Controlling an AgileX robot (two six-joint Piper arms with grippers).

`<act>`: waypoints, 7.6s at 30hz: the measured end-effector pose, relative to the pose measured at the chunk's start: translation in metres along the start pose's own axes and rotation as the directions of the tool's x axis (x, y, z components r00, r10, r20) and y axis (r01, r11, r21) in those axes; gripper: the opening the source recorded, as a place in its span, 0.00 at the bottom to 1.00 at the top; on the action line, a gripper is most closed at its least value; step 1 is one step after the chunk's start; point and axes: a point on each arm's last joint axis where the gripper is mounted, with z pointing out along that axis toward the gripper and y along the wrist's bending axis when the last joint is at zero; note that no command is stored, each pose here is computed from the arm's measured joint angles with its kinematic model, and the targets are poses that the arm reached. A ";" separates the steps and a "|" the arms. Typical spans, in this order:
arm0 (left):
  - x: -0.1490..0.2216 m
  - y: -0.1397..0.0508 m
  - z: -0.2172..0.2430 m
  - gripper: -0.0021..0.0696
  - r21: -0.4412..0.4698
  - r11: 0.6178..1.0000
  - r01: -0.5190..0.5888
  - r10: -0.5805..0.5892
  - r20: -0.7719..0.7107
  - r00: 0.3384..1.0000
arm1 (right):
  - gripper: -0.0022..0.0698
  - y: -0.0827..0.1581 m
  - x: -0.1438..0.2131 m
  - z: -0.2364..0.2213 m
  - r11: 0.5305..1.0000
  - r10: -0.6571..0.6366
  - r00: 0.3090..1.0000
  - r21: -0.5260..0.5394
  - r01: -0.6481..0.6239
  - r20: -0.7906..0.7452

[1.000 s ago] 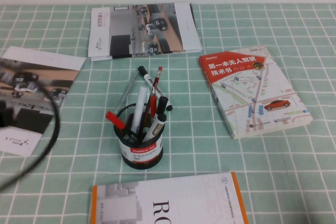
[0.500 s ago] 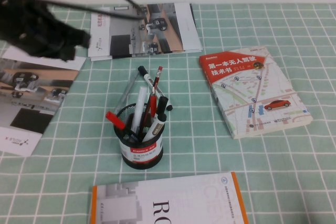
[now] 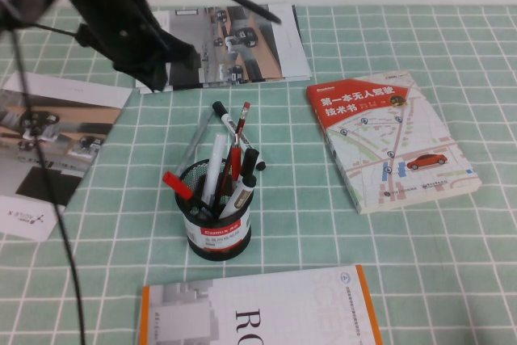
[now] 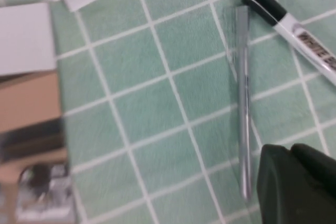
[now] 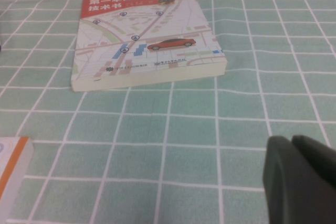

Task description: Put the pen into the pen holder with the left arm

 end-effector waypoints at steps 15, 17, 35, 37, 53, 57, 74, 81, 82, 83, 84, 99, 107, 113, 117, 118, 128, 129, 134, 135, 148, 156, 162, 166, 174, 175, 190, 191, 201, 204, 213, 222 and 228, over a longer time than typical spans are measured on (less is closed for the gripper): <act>-0.008 -0.017 0.093 0.02 0.002 0.995 -0.103 0.103 -0.131 0.986 | 0.00 0.000 0.000 0.000 1.000 0.000 1.000 0.000 0.000 0.000; -0.007 -0.021 0.097 0.03 0.011 0.993 -0.119 0.119 -0.138 0.983 | 0.00 0.000 0.000 0.000 1.000 0.000 1.000 0.000 0.000 0.000; -0.002 -0.019 0.129 0.37 -0.002 0.993 -0.115 0.113 -0.186 0.976 | 0.00 0.000 0.000 0.000 1.000 0.000 1.000 0.000 0.000 0.000; -0.002 -0.019 0.130 0.37 -0.004 0.994 -0.112 0.110 -0.193 0.975 | 0.00 0.000 0.000 0.000 1.000 0.000 1.000 0.000 0.000 0.000; -0.003 -0.018 0.131 0.10 -0.017 0.991 -0.133 0.128 -0.194 0.973 | 0.00 0.000 0.000 0.000 1.000 0.000 1.000 0.000 0.000 0.000; -0.006 -0.019 0.125 0.10 -0.005 0.989 -0.146 0.143 -0.176 0.974 | 0.00 0.000 0.000 0.000 1.000 0.000 1.000 0.000 0.000 0.000; -0.011 -0.032 -0.125 0.10 -0.065 0.987 -0.147 0.160 0.299 0.941 | 0.00 0.000 0.000 0.000 1.000 0.000 1.000 0.000 0.000 0.000; 0.012 -0.038 -0.196 0.10 -0.071 0.986 -0.151 0.167 0.427 0.889 | 0.00 0.000 0.000 0.000 1.000 0.000 1.000 0.000 0.000 0.000; 0.014 -0.038 -0.201 0.10 -0.072 0.986 -0.151 0.168 0.432 0.886 | 0.00 0.000 0.000 0.000 1.000 0.000 1.000 0.000 0.000 0.000; 0.017 -0.038 -0.206 0.10 -0.074 0.985 -0.153 0.170 0.440 0.882 | 0.00 0.000 0.000 0.000 1.000 0.000 1.000 0.000 0.000 0.000; 0.018 -0.039 -0.210 0.10 -0.075 0.985 -0.155 0.172 0.447 0.878 | 0.00 0.000 0.000 0.000 1.000 0.000 1.000 0.000 0.000 0.000; 0.095 -0.045 -0.222 0.10 -0.129 0.982 -0.140 0.190 0.643 0.742 | 0.00 0.000 0.000 0.000 1.000 0.000 1.000 0.000 0.000 0.000; 0.180 -0.051 -0.155 0.10 -0.029 0.997 -0.067 0.063 0.790 0.610 | 0.00 0.000 0.000 0.000 1.000 0.000 1.000 0.000 0.000 0.000; 0.209 -0.069 -0.105 0.10 -0.019 0.994 -0.107 0.069 0.867 0.493 | 0.00 0.000 0.000 0.000 1.000 0.000 1.000 0.000 0.000 0.000; 0.217 -0.087 -0.086 0.10 -0.075 0.977 -0.201 0.143 0.924 0.354 | 0.00 0.000 0.000 0.000 1.000 0.000 1.000 0.000 0.000 0.000; 0.217 -0.090 -0.082 0.10 -0.083 0.972 -0.221 0.155 0.931 0.331 | 0.00 0.000 0.000 0.000 1.000 0.000 1.000 0.000 0.000 0.000; 0.200 -0.104 -0.021 0.10 0.024 0.974 -0.223 0.059 0.931 0.360 | 0.00 0.000 0.000 0.000 1.000 0.000 1.000 0.000 0.000 0.000; 0.199 -0.104 -0.015 0.10 0.029 0.975 -0.222 0.055 0.931 0.360 | 0.00 0.000 0.000 0.000 1.000 0.000 1.000 0.000 0.000 0.000; 0.197 -0.106 0.005 0.10 0.073 0.978 -0.197 0.010 0.920 0.391 | 0.00 0.000 0.000 0.000 1.000 0.000 1.000 0.000 0.000 0.000; 0.197 -0.106 0.008 0.10 0.079 0.978 -0.194 0.004 0.919 0.394 | 0.00 0.000 0.000 0.000 1.000 0.000 1.000 0.000 0.000 0.000; 0.204 -0.104 0.027 0.10 0.106 0.981 -0.160 -0.026 0.899 0.437 | 0.00 0.000 0.000 0.000 1.000 0.000 1.000 0.000 0.000 0.000; 0.205 -0.104 0.033 0.10 0.104 0.981 -0.165 -0.016 0.885 0.465 | 0.00 0.000 0.000 0.000 1.000 0.000 1.000 0.000 0.000 0.000; 0.207 -0.109 0.033 0.10 0.095 0.969 -0.228 0.024 0.883 0.469 | 0.00 0.000 0.000 0.000 1.000 0.000 1.000 0.000 0.000 0.000; 0.207 -0.110 0.034 0.14 0.093 0.967 -0.239 0.033 0.879 0.476 | 0.00 0.000 0.000 0.000 1.000 0.000 1.000 0.000 0.000 0.000; 0.207 -0.109 0.034 0.56 0.084 0.967 -0.241 0.043 0.877 0.478 | 0.00 0.000 0.000 0.000 1.000 0.000 1.000 0.000 0.000 0.000; 0.207 -0.109 0.032 0.57 0.074 0.966 -0.246 0.054 0.877 0.478 | 0.00 0.000 0.000 0.000 1.000 0.000 1.000 0.000 0.000 0.000; 0.246 -0.090 -0.088 0.04 -0.014 0.963 -0.268 0.136 0.887 0.441 | 0.00 0.000 0.000 0.000 1.000 0.000 1.000 0.000 0.000 0.000; 0.252 -0.088 -0.098 0.03 -0.017 0.964 -0.267 0.134 0.894 0.427 | 0.00 0.000 0.000 0.000 1.000 0.000 1.000 0.000 0.000 0.000; 0.303 -0.073 -0.140 0.03 -0.049 0.958 -0.282 0.175 0.881 0.440 | 0.00 0.000 0.000 0.000 1.000 0.000 1.000 0.000 0.000 0.000; 0.309 -0.072 -0.139 0.03 -0.055 0.955 -0.292 0.195 0.858 0.475 | 0.00 0.000 0.000 0.000 1.000 0.000 1.000 0.000 0.000 0.000; 0.320 -0.071 -0.125 0.03 0.037 0.965 -0.258 0.146 0.745 0.650 | 0.00 0.000 0.000 0.000 1.000 0.000 1.000 0.000 0.000 0.000; 0.338 -0.053 -0.109 0.03 -0.034 0.993 -0.115 0.093 0.827 0.555 | 0.00 0.000 0.000 0.000 1.000 0.000 1.000 0.000 0.000 0.000; 0.371 -0.031 -0.083 0.03 -0.064 0.986 0.154 -0.018 0.874 0.485 | 0.00 0.000 0.000 0.000 1.000 0.000 1.000 0.000 0.000 0.000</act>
